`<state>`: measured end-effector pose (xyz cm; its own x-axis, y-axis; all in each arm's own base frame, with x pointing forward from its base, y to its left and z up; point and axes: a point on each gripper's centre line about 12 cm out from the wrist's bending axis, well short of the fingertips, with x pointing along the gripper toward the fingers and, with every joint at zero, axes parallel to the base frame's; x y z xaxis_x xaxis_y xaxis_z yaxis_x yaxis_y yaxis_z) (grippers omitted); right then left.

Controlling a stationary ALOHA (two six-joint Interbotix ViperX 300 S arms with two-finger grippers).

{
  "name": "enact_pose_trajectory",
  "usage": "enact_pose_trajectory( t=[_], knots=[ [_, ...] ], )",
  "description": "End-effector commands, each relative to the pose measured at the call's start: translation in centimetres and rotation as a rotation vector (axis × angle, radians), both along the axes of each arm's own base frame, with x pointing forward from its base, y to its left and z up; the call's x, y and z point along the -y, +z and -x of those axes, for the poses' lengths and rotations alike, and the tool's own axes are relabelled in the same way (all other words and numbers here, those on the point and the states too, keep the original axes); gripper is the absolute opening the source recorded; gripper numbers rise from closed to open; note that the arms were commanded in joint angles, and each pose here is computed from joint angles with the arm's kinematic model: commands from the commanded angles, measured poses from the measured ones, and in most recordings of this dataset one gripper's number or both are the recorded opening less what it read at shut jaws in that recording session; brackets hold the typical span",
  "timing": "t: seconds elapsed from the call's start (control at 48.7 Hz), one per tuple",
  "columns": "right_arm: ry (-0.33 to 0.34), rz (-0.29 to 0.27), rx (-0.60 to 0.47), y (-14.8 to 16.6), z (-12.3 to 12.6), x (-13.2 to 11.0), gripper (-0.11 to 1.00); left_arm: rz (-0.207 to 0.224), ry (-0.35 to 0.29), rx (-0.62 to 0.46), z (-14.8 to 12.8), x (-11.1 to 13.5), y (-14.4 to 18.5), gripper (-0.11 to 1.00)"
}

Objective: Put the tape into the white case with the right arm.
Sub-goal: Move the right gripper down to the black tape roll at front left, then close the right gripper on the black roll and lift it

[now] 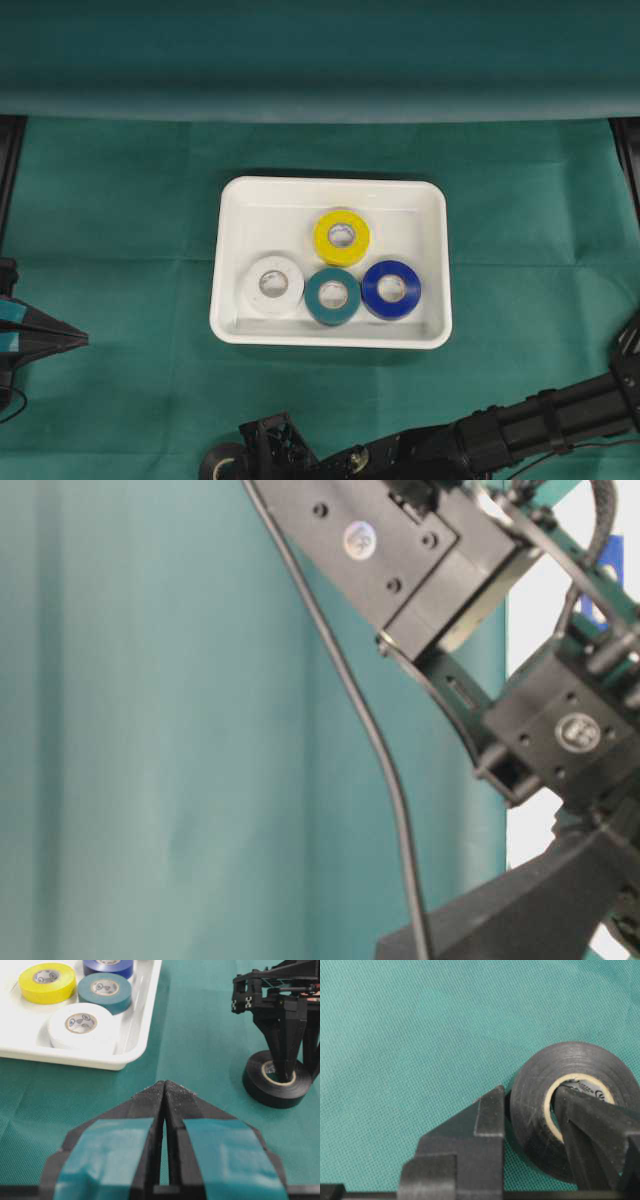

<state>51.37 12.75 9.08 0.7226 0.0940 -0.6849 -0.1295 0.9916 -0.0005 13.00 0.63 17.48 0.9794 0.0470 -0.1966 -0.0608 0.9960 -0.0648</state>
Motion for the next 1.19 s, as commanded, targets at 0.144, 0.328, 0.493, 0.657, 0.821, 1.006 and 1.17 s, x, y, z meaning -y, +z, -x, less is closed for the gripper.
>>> enact_pose_trajectory(
  t=[0.144, 0.328, 0.493, 0.657, 0.821, 1.006, 1.17],
  knots=[
    [-0.037, 0.041, 0.076, 6.3, 0.1, 0.8, 0.02, -0.002, 0.001, 0.012, -0.1, 0.0, 0.5, 0.00],
    [-0.065, 0.073, 0.088, 8.5, 0.6, 1.5, 0.02, -0.001, 0.002, 0.012, -0.1, 0.0, 0.5, 0.00],
    [-0.065, 0.085, 0.083, 8.4, 0.7, 1.7, 0.02, -0.002, 0.001, 0.011, -0.1, 0.0, 0.5, 0.00],
    [-0.077, 0.088, 0.077, 8.3, 0.7, 2.1, 0.02, -0.002, 0.001, 0.012, -0.1, 0.0, 0.5, 0.00],
    [-0.115, 0.110, 0.052, 8.1, 0.8, 3.2, 0.02, -0.002, 0.001, 0.012, -0.1, 0.0, 0.5, 0.00],
    [-0.164, 0.127, 0.048, 8.4, 0.6, 5.7, 0.02, -0.002, 0.001, 0.012, -0.1, 0.0, 0.5, 0.00],
    [-0.211, 0.151, 0.054, 9.0, 0.8, 8.9, 0.02, -0.002, 0.001, 0.012, -0.1, 0.0, 0.5, 0.00]
  ],
)
